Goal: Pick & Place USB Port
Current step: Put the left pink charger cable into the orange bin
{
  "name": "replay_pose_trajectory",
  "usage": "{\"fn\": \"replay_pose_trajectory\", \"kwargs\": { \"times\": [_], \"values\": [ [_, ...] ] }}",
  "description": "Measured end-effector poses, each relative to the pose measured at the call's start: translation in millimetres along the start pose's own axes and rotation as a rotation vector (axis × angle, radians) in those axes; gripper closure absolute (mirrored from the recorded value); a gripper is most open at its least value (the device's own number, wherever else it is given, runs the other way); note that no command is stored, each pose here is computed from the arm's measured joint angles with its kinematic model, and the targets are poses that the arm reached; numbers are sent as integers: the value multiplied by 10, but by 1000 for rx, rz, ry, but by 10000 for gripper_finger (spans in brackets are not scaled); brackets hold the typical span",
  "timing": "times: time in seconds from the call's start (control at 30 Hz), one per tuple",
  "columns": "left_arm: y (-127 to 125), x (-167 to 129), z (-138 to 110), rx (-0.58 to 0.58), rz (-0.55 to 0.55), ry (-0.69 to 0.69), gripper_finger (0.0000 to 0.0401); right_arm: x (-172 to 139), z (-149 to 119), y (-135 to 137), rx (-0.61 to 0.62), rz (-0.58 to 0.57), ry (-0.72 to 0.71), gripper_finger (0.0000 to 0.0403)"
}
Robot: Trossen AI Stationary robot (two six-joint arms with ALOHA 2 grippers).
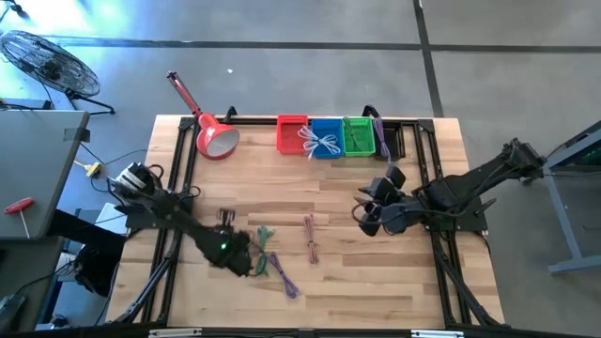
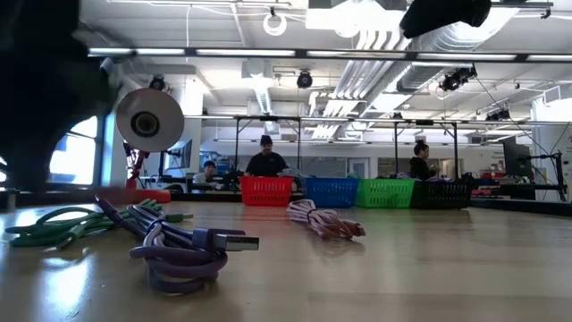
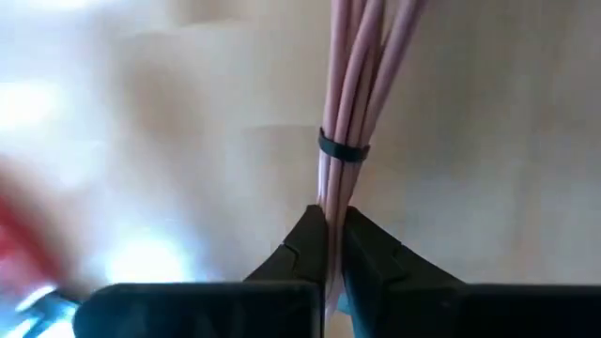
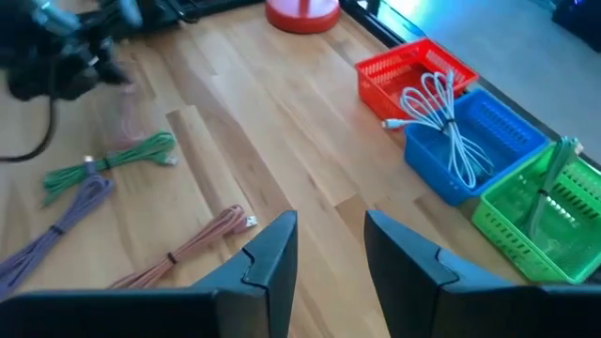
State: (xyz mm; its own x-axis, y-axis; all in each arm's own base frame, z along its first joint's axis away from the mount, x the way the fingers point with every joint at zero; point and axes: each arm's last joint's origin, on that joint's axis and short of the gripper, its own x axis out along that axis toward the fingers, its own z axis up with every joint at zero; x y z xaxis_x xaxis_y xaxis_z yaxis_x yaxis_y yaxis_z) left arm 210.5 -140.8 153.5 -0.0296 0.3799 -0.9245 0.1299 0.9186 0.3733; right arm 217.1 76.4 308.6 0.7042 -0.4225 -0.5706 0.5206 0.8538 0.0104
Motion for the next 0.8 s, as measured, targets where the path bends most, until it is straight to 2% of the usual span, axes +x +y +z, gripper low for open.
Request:
{"fn": "replay_pose_trajectory", "kwargs": {
  "times": [0.07, 0.17, 0.27, 0.33, 0.5, 0.57, 0.63, 0.7, 0.8],
  "values": [
    [100, -178, 80, -38, 91, -45, 392, -34, -16, 32, -9, 6, -16, 286],
    [304, -411, 153, -98, 223, -42, 392, -80, -38, 70, -22, 8, -41, 286],
    [558, -714, 256, -180, 354, -137, 392, -113, -54, 91, -33, -2, -65, 286],
    [779, -913, 266, -227, 444, -197, 392, -125, -60, 99, -37, -5, -74, 286],
    [1533, -1394, 155, -488, 597, -409, 392, -127, -60, 98, -38, -11, -80, 286],
    [1844, -1514, 50, -590, 593, -442, 392, -127, -63, 96, -41, -12, -77, 286],
    [2139, -1602, -38, -711, 530, -502, 392, -126, -68, 91, -46, -16, -73, 286],
    [2428, -1654, -104, -788, 430, -591, 392, -126, -72, 87, -51, -18, -69, 286],
    [2866, -1693, -159, -857, 242, -838, 392, -126, -73, 85, -53, -22, -70, 286]
  ]
}}
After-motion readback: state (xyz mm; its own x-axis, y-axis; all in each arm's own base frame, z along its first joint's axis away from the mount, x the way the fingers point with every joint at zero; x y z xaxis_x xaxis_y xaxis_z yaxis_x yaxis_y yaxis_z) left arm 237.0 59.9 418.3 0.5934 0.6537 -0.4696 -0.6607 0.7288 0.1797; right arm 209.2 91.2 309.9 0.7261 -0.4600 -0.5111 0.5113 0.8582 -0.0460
